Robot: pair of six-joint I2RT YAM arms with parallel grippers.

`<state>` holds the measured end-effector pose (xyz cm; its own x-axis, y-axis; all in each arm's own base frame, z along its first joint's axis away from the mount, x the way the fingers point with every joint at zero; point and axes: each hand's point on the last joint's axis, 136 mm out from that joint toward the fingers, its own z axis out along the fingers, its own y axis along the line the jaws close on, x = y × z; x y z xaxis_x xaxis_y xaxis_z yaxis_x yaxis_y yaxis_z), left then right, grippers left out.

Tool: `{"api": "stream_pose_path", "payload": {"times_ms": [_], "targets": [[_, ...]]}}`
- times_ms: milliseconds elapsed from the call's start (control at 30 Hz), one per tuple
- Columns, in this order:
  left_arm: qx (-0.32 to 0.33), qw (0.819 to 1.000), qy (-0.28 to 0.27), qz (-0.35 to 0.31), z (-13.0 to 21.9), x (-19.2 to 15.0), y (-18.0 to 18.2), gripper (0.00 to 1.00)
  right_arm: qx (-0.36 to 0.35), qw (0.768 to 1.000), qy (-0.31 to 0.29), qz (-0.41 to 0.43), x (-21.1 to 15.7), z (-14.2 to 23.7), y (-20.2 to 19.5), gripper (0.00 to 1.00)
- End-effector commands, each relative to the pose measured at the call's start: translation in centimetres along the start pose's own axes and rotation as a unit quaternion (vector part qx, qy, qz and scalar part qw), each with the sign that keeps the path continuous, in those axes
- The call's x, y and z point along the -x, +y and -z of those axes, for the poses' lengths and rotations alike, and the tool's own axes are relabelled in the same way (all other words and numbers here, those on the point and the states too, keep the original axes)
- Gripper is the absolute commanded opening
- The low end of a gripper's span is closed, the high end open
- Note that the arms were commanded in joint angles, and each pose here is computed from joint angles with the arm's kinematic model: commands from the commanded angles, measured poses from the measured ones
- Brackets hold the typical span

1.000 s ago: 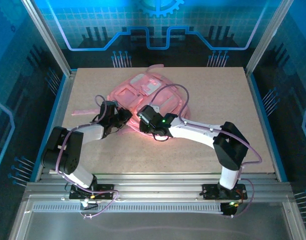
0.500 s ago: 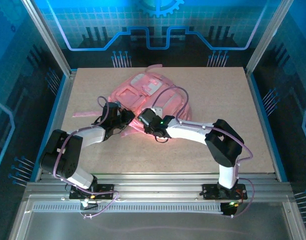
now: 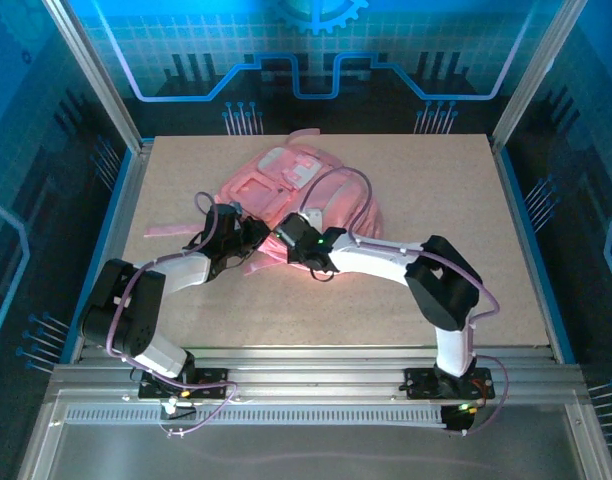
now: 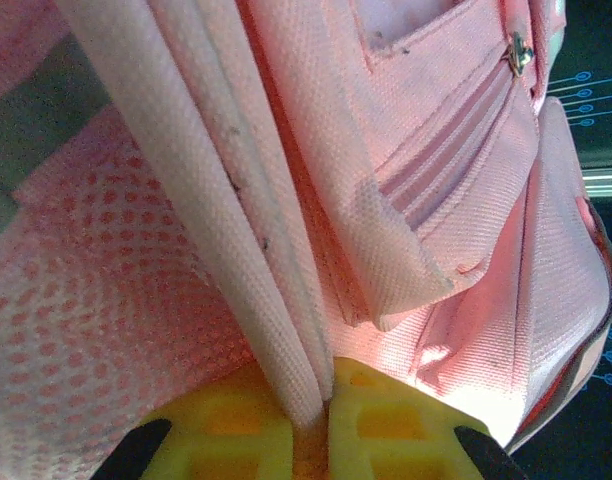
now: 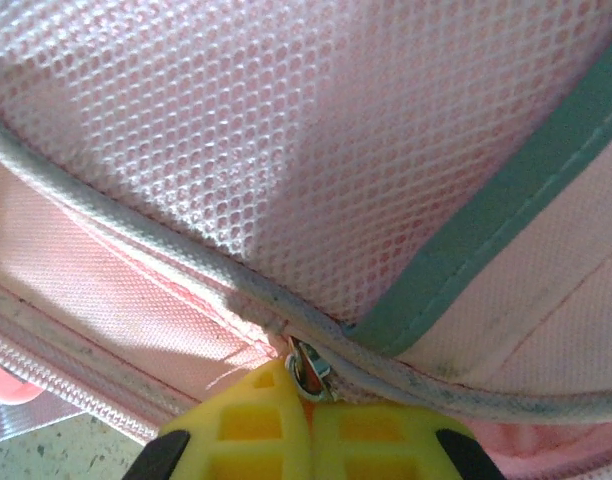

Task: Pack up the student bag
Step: Zip the student bag at the top-center of the table.

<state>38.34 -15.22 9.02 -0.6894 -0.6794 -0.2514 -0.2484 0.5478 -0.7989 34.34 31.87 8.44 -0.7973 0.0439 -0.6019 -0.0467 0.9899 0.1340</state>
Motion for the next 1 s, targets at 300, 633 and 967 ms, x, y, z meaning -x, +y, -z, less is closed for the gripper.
{"api": "stream_pose_path", "payload": {"times_ms": [300, 633, 967], "targets": [[0.016, 0.999, 0.001, -0.038, 0.3, 3.7, -1.1, 0.08, -0.039, 0.993, 0.067, 0.092, 0.3, 1.8, -11.3, 0.0], [0.038, 0.998, 0.002, -0.04, -1.5, 5.6, 0.2, 0.07, 0.019, 0.982, 0.131, 0.138, 0.1, 3.2, -13.4, 0.0], [0.04, 0.997, 0.01, -0.068, -4.3, 8.2, -0.7, 0.09, 0.087, 0.975, 0.153, 0.136, 0.0, 4.1, -10.4, 0.0]]}}
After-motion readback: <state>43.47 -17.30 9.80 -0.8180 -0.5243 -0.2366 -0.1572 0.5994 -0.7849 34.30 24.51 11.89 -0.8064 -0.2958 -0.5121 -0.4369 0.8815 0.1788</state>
